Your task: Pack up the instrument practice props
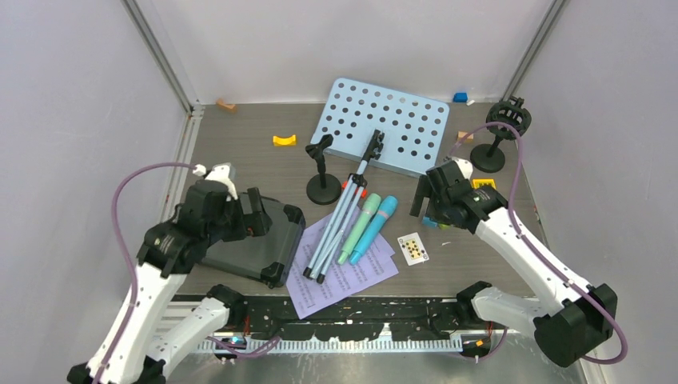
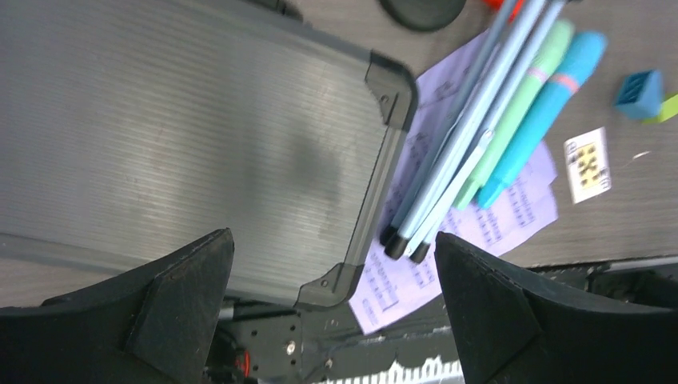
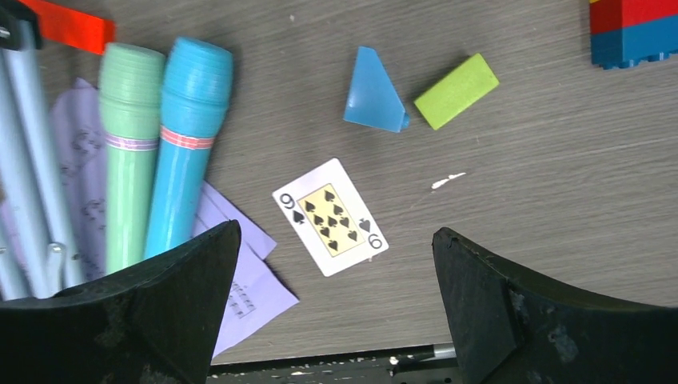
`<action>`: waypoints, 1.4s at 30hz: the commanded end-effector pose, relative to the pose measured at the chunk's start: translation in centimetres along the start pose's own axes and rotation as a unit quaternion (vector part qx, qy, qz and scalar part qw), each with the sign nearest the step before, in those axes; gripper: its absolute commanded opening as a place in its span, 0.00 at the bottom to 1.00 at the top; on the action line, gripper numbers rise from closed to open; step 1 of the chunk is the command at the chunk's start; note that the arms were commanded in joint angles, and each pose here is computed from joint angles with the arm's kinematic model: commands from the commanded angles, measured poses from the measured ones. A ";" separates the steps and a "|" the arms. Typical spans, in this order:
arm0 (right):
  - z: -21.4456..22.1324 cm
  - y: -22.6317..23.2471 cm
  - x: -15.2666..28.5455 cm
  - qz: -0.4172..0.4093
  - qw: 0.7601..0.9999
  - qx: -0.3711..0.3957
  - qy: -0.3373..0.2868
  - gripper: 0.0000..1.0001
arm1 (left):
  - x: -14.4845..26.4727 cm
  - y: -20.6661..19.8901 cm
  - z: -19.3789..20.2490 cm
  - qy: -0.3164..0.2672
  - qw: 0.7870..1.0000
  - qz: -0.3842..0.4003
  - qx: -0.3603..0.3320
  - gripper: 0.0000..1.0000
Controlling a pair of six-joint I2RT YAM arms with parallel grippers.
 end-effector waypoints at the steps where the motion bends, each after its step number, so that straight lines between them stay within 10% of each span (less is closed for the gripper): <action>1: 0.7 -1.0 -0.5 0.033 0.999 0.031 0.025 0.96 | -1.3 0.7 2.1 0.122 0.989 -0.079 -0.020 1.00; 10: 1.0 0.1 -0.1 0.003 0.999 0.024 0.035 0.96 | 0.6 -0.4 -2.4 0.001 0.998 -0.056 0.003 1.00; 16: 1.0 -0.2 0.2 0.003 0.999 0.029 0.030 0.95 | 0.8 -4.5 -0.2 0.082 0.994 0.064 -0.026 0.98; 21: -0.1 -0.4 1.5 0.000 0.999 0.034 0.009 0.93 | 1.7 -4.0 -2.7 0.022 0.998 0.042 -0.035 0.98; 42: -8.7 -4.2 17.7 -0.057 0.946 0.046 -0.315 0.99 | 9.3 -5.2 -7.7 -0.133 0.984 0.114 -0.022 0.98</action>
Point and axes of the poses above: each gripper's point midway between its finger pads, its own x axis back along the fingers, its own y axis along the line the jaws close on, z = x × y, the point moved 1 cm from there along x, back along the fingers, and after that the axes turned 14 degrees about x, right-handed, at the moved point
